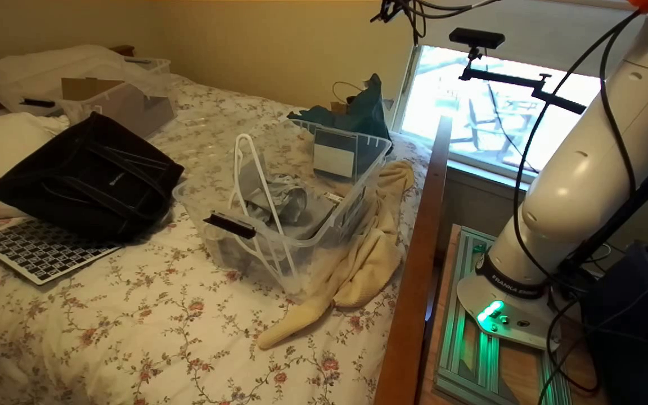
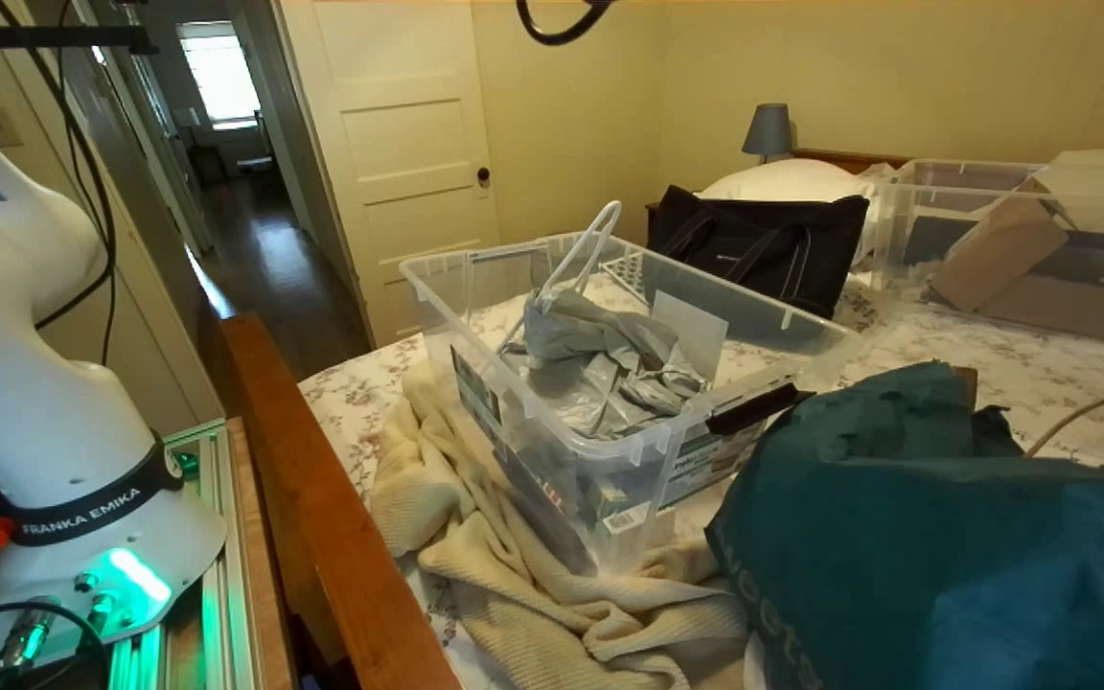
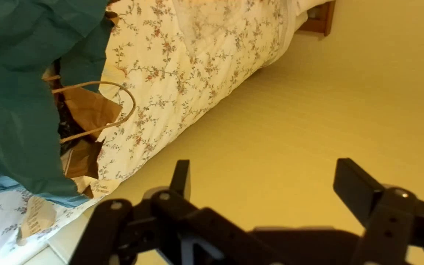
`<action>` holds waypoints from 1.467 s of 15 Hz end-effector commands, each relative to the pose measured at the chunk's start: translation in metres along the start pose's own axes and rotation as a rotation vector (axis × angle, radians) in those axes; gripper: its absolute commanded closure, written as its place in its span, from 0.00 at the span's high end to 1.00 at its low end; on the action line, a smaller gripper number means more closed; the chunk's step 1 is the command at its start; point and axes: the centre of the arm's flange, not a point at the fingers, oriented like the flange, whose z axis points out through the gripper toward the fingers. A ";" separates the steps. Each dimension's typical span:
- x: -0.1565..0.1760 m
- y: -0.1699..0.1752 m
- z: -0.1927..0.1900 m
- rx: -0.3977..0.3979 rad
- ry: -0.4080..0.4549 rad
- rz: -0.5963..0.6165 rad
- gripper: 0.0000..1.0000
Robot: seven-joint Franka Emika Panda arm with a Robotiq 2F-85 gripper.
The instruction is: Remove the bag from the storage container
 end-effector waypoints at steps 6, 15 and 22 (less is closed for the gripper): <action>-0.028 -0.001 -0.031 -0.246 -0.072 -0.271 1.00; -0.050 0.017 -0.037 -0.419 -0.111 -0.727 1.00; -0.072 0.031 -0.039 -0.392 -0.239 -1.046 1.00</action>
